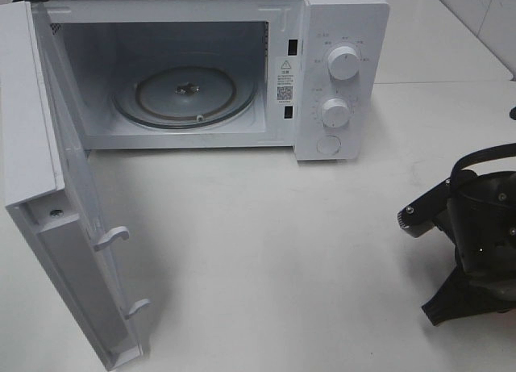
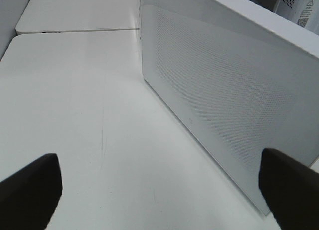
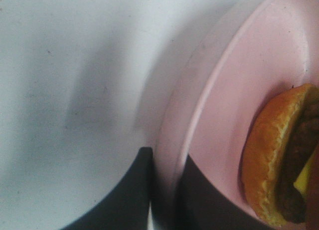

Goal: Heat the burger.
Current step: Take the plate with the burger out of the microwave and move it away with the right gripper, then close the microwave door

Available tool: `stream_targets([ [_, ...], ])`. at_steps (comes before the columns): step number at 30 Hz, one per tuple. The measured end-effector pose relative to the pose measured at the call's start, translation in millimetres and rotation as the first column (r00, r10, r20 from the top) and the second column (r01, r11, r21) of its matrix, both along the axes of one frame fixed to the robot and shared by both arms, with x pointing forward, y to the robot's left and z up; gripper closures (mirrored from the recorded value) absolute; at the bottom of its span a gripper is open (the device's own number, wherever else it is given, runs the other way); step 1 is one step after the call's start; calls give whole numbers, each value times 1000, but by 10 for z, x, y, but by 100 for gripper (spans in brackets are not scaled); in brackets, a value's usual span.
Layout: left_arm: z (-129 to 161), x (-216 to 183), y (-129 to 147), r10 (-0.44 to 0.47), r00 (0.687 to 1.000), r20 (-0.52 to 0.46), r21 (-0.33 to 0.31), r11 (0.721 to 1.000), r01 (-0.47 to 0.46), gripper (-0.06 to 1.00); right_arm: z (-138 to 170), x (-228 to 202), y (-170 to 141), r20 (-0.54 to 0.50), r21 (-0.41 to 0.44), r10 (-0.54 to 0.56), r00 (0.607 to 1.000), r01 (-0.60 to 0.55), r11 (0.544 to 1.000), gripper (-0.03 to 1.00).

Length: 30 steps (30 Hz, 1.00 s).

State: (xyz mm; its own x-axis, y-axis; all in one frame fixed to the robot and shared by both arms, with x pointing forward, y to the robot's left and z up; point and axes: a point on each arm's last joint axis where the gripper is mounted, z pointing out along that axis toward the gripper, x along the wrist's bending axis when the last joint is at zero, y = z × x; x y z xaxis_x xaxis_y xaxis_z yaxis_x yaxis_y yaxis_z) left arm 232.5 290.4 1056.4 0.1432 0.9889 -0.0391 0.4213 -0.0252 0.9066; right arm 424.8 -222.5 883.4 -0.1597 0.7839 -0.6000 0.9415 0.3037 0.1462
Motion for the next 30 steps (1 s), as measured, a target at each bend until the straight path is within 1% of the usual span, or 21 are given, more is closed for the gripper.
stream_targets([
  [7, 0, 0, 0, 0, 1000, 0, 0, 1000, 0, -5, -117, 54, -59, -17, 1, -25, 1000, 25, 1000, 88],
  [9, 0, 0, 0, 0, 1000, 0, 0, 1000, 0, -5, -134, 64, -67, -13, -12, -24, 1000, 24, 1000, 85],
  [12, 0, 0, 0, 0, 1000, 0, 0, 1000, 0, -5, -133, 66, -69, -11, -16, -22, 1000, 22, 1000, 83],
  [13, 0, 0, 0, 0, 1000, 0, 0, 1000, 0, -5, -132, 74, -71, -9, -22, -10, 1000, 10, 1000, 79],
  [14, 0, 0, 0, 0, 1000, 0, 0, 1000, 0, -5, -130, 77, -72, -7, -26, -5, 1000, 5, 1000, 73],
  [15, 0, 0, 0, 0, 1000, 0, 0, 1000, 0, -5, -130, 77, -72, -7, -26, -5, 1000, 5, 1000, 73],
  [16, 0, 0, 0, 0, 1000, 0, 0, 1000, 0, -5, -129, 78, -73, -7, -27, -5, 1000, 5, 1000, 69],
  [17, 0, 0, 0, 0, 1000, 0, 0, 1000, 0, -5, -128, 76, -73, -7, -26, -8, 1000, 7, 1000, 61],
  [18, 0, 0, 0, 0, 1000, 0, 0, 1000, 0, -5, -128, 76, -73, -7, -26, -8, 1000, 7, 1000, 61],
  [19, 0, 0, 0, 0, 1000, 0, 0, 1000, 0, -5, -107, 71, -73, -1, -17, -14, 1000, 14, 1000, 53],
  [20, 0, 0, 0, 0, 1000, 0, 0, 1000, 0, -5, -107, 71, -73, -1, -17, -14, 1000, 14, 1000, 53],
  [22, 0, 0, 0, 0, 1000, 0, 0, 1000, 0, -5, -26, 62, -69, 17, 9, -24, 1000, 24, 1000, 46],
  [23, 0, 0, 0, 0, 1000, 0, 0, 1000, 0, -5, -26, 62, -69, 17, 9, -24, 1000, 24, 1000, 46],
  [24, 0, 0, 0, 0, 1000, 0, 0, 1000, 0, -5, 56, 55, -66, 35, 34, -24, 999, 23, 999, 44],
  [26, 0, 0, 0, 0, 1000, 0, 0, 1000, 0, -5, 95, 50, -66, 41, 44, -20, 999, 18, 999, 43],
  [27, 0, 0, 0, 0, 1000, 0, 0, 1000, 0, -5, 195, 27, -67, 53, 74, -14, 999, 11, 997, 42],
  [29, 0, 0, 0, 0, 1000, 0, 0, 1000, 0, -5, 235, 13, -67, 53, 87, -13, 998, 8, 996, 42],
  [30, 0, 0, 0, 0, 1000, 0, 0, 1000, 0, -5, 336, -26, -69, 56, 123, -5, 998, -2, 992, 41],
])
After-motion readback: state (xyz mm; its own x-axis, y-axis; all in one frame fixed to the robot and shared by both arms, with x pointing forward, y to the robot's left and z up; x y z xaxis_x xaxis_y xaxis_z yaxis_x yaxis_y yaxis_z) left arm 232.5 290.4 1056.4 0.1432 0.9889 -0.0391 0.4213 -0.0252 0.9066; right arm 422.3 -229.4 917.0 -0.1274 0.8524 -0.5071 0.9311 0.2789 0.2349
